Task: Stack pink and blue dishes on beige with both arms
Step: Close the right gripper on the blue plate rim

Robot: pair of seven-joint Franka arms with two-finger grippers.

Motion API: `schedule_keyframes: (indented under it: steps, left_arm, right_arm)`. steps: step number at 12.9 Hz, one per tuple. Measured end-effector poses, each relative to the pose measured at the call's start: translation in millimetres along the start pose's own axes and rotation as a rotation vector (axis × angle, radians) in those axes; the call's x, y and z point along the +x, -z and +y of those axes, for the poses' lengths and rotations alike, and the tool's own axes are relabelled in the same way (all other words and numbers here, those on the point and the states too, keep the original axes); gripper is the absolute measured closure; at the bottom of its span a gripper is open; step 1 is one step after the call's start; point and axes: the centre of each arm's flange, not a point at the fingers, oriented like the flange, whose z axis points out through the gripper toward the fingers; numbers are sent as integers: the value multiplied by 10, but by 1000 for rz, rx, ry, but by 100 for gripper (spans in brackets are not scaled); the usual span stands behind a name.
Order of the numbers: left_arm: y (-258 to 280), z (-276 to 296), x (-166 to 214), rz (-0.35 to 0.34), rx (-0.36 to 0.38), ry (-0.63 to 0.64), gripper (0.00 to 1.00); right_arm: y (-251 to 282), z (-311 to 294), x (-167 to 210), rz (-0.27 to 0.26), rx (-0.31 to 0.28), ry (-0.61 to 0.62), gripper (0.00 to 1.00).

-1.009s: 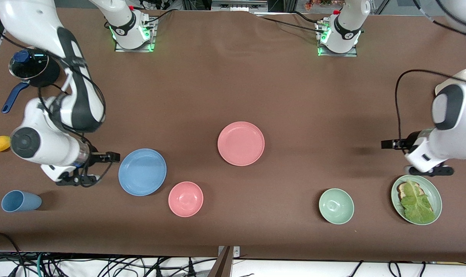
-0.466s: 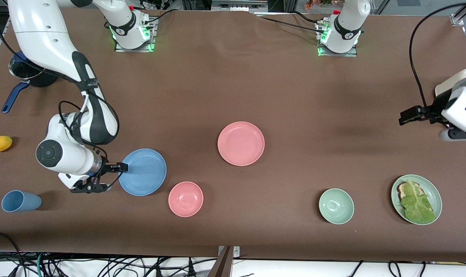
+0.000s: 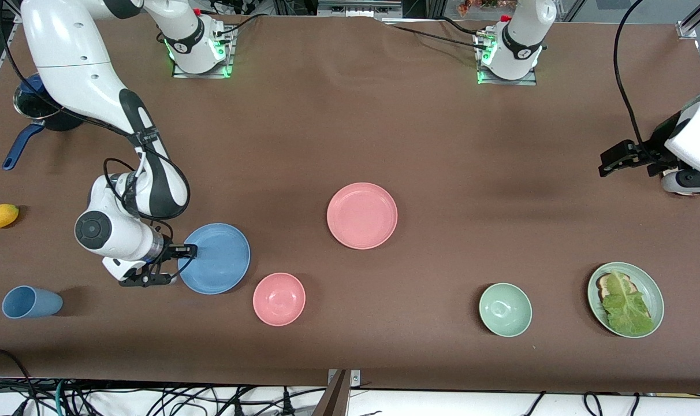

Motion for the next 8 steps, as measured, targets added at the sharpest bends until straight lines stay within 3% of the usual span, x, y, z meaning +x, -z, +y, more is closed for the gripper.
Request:
schedule_keyframes:
  steps: [1, 5, 8]
  left_arm:
    - [27, -12, -18, -11, 0, 2, 0]
    - [84, -26, -59, -31, 1, 2, 0]
    - [81, -39, -83, -46, 1, 1, 0]
  right_arm:
    - [2, 0, 1, 1, 0, 0, 42]
    - [17, -4, 8, 6, 2, -1, 89]
    - [108, -23, 21, 15, 5, 3, 93]
